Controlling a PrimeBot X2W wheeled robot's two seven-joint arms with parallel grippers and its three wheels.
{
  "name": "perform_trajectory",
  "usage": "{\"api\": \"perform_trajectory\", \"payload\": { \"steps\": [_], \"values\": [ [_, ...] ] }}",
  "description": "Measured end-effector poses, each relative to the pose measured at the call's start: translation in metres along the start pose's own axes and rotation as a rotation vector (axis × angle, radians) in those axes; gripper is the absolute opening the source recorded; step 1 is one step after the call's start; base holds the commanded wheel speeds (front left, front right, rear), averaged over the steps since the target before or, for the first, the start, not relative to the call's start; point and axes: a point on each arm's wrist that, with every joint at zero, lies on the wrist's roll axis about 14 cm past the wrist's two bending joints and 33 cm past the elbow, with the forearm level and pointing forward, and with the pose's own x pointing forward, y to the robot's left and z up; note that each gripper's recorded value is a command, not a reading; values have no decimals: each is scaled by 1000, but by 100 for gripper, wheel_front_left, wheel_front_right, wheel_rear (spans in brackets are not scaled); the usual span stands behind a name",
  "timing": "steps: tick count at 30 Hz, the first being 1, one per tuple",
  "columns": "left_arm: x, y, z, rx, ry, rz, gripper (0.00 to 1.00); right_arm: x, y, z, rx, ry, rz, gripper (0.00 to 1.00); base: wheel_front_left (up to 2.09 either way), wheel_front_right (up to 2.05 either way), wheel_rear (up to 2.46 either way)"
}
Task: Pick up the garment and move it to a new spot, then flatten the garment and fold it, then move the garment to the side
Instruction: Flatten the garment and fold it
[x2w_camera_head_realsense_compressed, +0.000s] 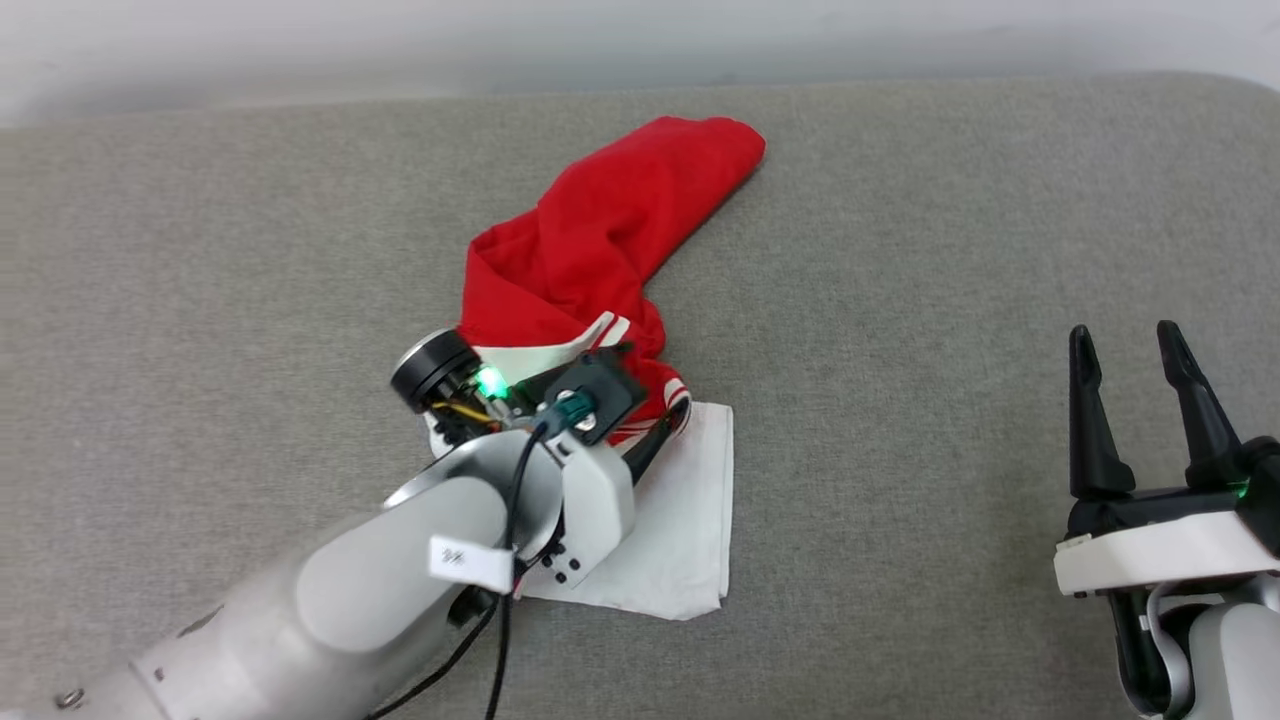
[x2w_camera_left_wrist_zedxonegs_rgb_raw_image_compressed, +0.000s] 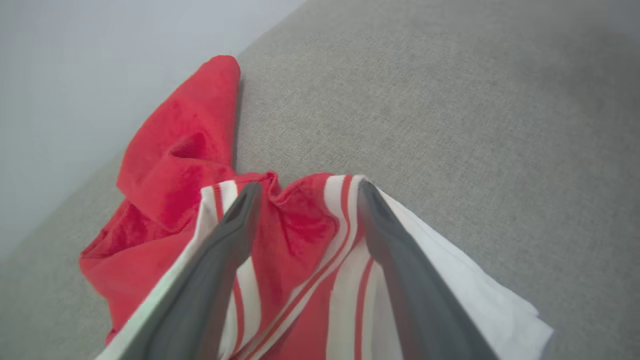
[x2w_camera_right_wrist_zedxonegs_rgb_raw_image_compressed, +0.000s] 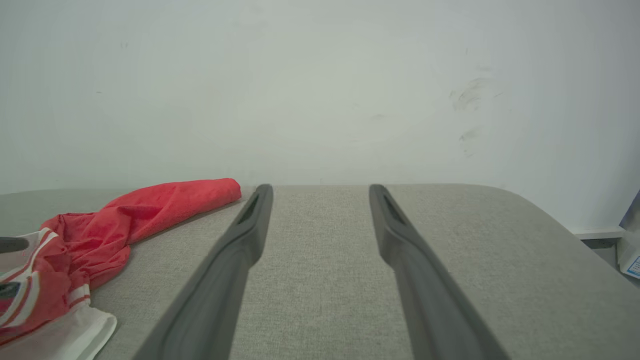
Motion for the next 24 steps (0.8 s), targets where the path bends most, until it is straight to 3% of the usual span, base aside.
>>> {"api": "perform_trajectory", "payload": {
  "steps": [14,15,24],
  "values": [
    [-116,54,21,-61,-250,490,100,-5,26,19,11,-38,77,100,0,0,0],
    [-144,67,16,-72,-271,612,100,-5,34,23,7,-44,107,100,0,0,0],
    [-203,77,-1,-132,-284,883,100,3,80,41,-32,-43,302,100,0,0,0]
  ]
}}
